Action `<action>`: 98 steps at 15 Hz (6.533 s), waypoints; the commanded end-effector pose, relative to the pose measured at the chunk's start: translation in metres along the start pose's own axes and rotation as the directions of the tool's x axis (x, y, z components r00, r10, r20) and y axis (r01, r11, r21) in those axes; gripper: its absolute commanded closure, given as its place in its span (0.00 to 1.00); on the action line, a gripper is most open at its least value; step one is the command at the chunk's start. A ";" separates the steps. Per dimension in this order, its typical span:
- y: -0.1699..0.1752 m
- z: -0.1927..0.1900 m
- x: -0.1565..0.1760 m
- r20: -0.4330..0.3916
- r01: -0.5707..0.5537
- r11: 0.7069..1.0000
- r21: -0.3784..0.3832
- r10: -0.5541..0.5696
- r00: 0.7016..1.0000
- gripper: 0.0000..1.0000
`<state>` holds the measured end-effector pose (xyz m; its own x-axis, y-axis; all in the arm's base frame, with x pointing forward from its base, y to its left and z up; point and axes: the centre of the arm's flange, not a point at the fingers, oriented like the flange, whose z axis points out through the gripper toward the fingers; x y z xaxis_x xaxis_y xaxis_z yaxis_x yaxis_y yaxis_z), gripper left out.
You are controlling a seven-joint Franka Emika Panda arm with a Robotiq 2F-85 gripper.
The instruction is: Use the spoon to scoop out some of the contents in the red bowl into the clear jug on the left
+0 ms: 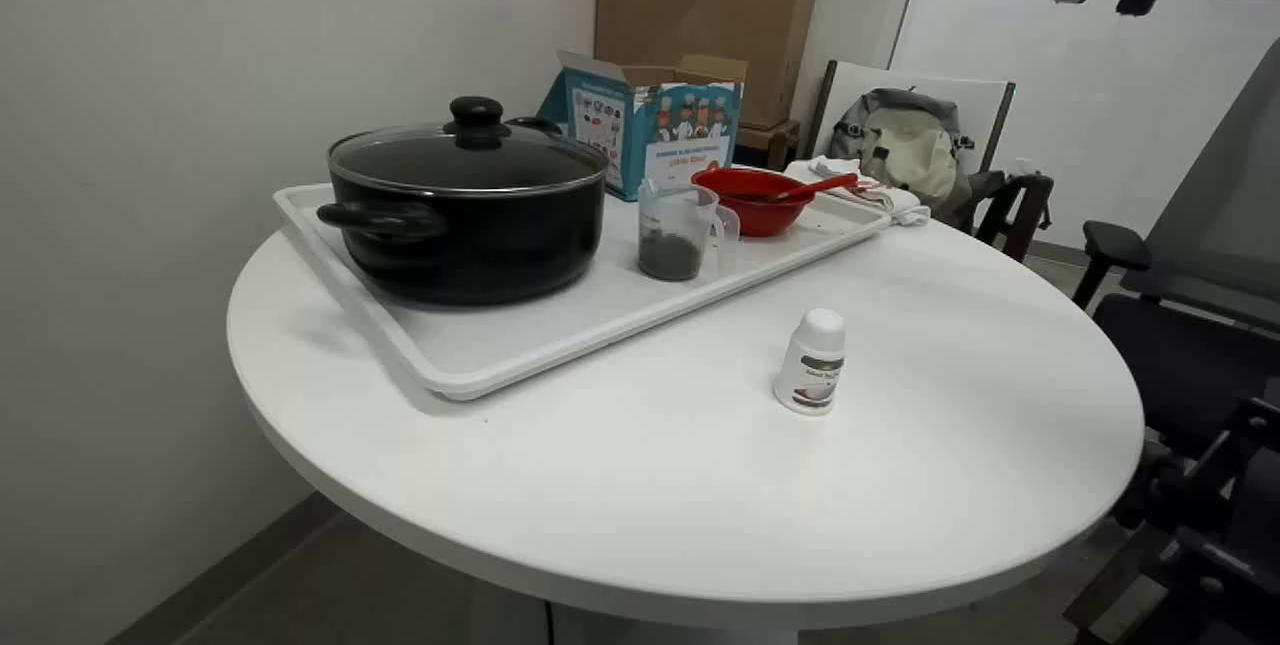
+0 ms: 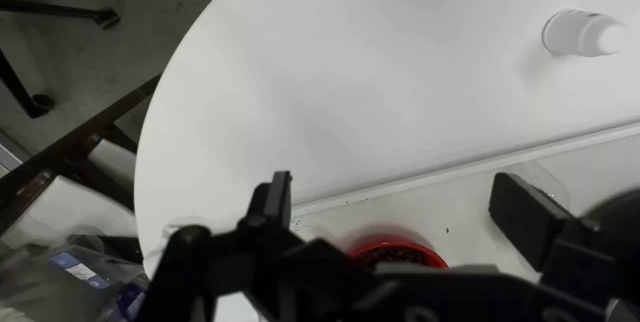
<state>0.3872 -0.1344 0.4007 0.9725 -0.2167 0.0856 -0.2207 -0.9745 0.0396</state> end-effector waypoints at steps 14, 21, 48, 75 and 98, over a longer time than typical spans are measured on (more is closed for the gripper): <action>0.026 -0.007 0.033 -0.110 -0.059 0.981 -0.182 0.039 0.993 0.00; 0.025 0.005 0.103 -0.046 0.054 0.941 -0.335 -0.073 0.996 0.00; -0.019 0.220 0.257 0.451 0.477 0.843 -0.247 -0.336 0.827 0.00; -0.055 0.248 0.276 0.590 0.669 0.743 0.025 -0.551 0.590 0.26; -0.047 0.240 0.260 0.626 0.755 0.645 -0.120 -0.541 0.562 0.89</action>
<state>0.6839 -0.1676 0.1796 0.7304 0.3614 -0.5796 0.5366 -0.8286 0.1595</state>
